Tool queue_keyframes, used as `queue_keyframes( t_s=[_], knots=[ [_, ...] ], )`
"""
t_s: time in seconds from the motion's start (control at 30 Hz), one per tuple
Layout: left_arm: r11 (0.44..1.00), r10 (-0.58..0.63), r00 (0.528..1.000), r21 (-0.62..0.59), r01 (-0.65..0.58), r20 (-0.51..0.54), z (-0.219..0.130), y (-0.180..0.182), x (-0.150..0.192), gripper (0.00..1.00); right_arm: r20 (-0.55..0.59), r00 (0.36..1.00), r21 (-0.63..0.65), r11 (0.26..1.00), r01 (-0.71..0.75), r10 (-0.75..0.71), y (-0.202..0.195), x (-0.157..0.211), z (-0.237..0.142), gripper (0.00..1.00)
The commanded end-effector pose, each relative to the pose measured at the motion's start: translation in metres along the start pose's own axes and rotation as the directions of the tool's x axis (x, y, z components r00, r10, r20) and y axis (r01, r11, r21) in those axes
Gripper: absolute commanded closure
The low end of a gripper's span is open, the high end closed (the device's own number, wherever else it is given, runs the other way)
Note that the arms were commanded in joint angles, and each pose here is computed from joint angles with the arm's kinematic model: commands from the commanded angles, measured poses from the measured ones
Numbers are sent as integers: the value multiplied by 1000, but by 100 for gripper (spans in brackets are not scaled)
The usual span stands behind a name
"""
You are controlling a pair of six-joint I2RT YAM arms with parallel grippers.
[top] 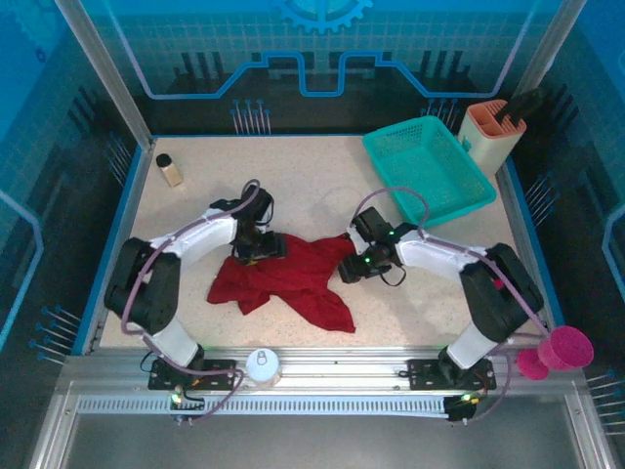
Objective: Fold the inside-out t-shirt
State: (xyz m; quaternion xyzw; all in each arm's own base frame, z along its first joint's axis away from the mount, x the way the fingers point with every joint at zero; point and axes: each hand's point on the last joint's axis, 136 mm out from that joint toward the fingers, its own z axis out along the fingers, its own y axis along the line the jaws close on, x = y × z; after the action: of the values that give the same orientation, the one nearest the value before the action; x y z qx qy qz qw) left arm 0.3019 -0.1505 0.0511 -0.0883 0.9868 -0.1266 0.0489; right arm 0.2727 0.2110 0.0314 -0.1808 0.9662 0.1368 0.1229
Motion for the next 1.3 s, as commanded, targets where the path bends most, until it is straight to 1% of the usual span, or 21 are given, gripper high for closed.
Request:
queue_keyframes(
  t_s=[0.0,0.03,0.13,0.23,0.3,0.4,0.5,0.57,0.6,0.67,0.7,0.73,0.77,0.8,0.83,0.9,1.0,1.03,1.07,1.17,1.27],
  knots=[
    [996,81,992,23,-84,93,-17,-18,-29,93,204,979,85,996,11,-28,-15,-57,-4,89],
    [994,98,986,28,-103,132,-31,-22,-38,100,251,967,117,993,11,-40,-19,-71,-14,100],
    [986,93,957,107,-127,276,-90,-32,-65,100,419,906,127,992,11,-63,-17,-114,-70,100],
    [967,25,908,222,-129,419,-170,-37,-91,100,615,787,130,991,-32,-56,-22,-156,-151,100],
    [946,1,850,275,-171,527,-234,-43,-106,100,724,689,91,995,-52,-30,-24,-184,-218,100],
    [934,42,745,239,-266,666,-317,-56,-112,100,819,571,54,998,27,-59,-5,-209,-318,100],
    [922,38,646,223,-317,762,-377,-63,-102,100,891,428,94,985,146,-148,28,-205,-407,100],
    [918,10,628,241,-314,778,-385,-59,-87,100,905,378,117,970,214,-193,48,-185,-437,100],
    [918,-11,643,262,-296,766,-374,-54,-77,98,902,376,126,962,243,-213,56,-171,-441,100],
    [905,-33,705,321,-280,708,-330,-46,-54,86,867,435,135,955,264,-243,60,-143,-415,100],
    [900,-35,749,347,-264,661,-294,-41,-40,77,839,483,136,955,262,-252,58,-126,-393,100],
    [898,-32,788,364,-248,615,-260,-35,-27,60,793,554,132,959,252,-255,52,-109,-357,100],
    [895,-26,839,387,-223,543,-220,-30,-9,39,738,628,119,963,240,-248,45,-86,-318,100],
    [895,-32,888,409,-179,458,-184,-24,12,26,674,703,92,970,225,-227,38,-62,-278,100],
    [891,-41,919,430,-143,392,-161,-20,29,21,617,761,62,977,205,-199,33,-40,-248,98],
    [890,-92,951,453,-54,295,-132,-8,55,17,468,878,0,993,116,-102,17,8,-188,65],
    [904,-180,944,425,49,276,-120,12,68,8,347,938,-47,999,8,9,7,43,-150,62],
    [907,-194,944,416,68,267,-117,15,69,7,325,945,-56,998,-3,21,7,46,-146,56],
    [912,-197,949,402,85,245,-111,17,69,8,297,954,-52,998,-25,39,6,45,-142,48],
    [938,-204,964,316,142,172,-89,26,67,8,219,975,-86,996,-21,40,15,39,-126,45],
    [958,-251,953,182,220,168,-78,47,60,8,135,991,-129,992,-8,25,29,31,-106,40]
  ],
)
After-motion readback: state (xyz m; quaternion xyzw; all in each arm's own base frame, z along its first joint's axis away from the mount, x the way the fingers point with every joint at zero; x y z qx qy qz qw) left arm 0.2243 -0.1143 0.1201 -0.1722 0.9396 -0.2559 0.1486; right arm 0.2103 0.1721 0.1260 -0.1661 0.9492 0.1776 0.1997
